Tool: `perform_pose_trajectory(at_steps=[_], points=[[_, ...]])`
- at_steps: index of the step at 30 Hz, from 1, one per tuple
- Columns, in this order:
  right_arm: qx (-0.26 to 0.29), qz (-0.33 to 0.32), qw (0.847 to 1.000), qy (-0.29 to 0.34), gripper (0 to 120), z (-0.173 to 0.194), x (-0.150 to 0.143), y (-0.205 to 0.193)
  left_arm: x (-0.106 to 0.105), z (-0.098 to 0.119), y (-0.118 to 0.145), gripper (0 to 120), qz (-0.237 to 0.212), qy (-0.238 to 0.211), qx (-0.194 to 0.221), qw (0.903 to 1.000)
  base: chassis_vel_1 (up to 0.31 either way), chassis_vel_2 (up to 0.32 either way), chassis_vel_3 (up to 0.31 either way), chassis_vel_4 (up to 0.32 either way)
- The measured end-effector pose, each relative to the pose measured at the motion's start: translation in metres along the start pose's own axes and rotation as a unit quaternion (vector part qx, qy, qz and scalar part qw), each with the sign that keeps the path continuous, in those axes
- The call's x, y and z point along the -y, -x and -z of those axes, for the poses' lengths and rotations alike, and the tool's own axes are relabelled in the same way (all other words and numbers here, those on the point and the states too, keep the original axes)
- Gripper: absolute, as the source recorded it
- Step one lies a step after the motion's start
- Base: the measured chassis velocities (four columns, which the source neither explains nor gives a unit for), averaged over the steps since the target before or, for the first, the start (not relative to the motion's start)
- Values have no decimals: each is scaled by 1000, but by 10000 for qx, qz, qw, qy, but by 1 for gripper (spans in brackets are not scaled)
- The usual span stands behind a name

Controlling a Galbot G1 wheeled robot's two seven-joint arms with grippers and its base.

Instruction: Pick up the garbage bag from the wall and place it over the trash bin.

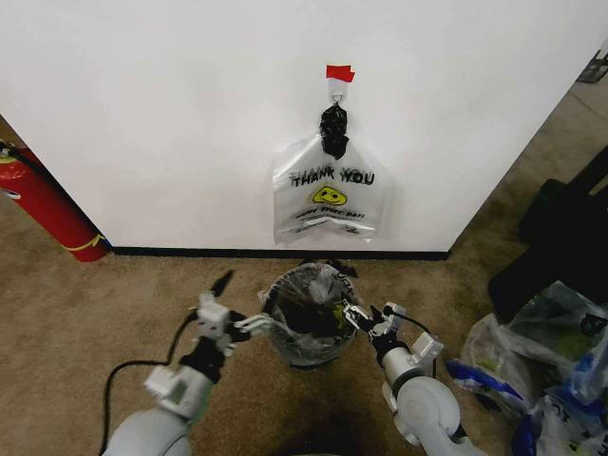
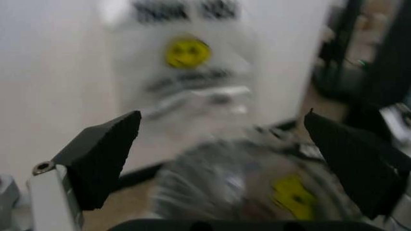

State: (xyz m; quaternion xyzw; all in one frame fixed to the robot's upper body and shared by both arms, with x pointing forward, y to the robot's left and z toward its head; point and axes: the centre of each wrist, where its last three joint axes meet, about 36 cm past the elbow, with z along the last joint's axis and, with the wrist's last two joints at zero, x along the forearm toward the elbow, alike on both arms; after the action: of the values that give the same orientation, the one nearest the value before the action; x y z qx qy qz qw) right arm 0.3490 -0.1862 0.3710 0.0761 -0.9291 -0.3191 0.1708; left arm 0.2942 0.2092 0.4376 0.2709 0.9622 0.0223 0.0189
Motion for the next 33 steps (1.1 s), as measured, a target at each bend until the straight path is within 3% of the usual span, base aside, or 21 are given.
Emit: perform_pose_trajectory(at_steps=[5,13,33], points=[[1,-27,10000,69,100,1,-3,2,6,-21,24,100,-450,35,-561,9974,0,0,0,0],[3,-8,10000,48,100,4,-4,2,19,-30,68,100,-655,84,-745,9950,0,0,0,0],[-18,24,9999,124,100,4,-9,3,56,-60,82,100,-690,-166,-1090,9915,0,0,0,0]])
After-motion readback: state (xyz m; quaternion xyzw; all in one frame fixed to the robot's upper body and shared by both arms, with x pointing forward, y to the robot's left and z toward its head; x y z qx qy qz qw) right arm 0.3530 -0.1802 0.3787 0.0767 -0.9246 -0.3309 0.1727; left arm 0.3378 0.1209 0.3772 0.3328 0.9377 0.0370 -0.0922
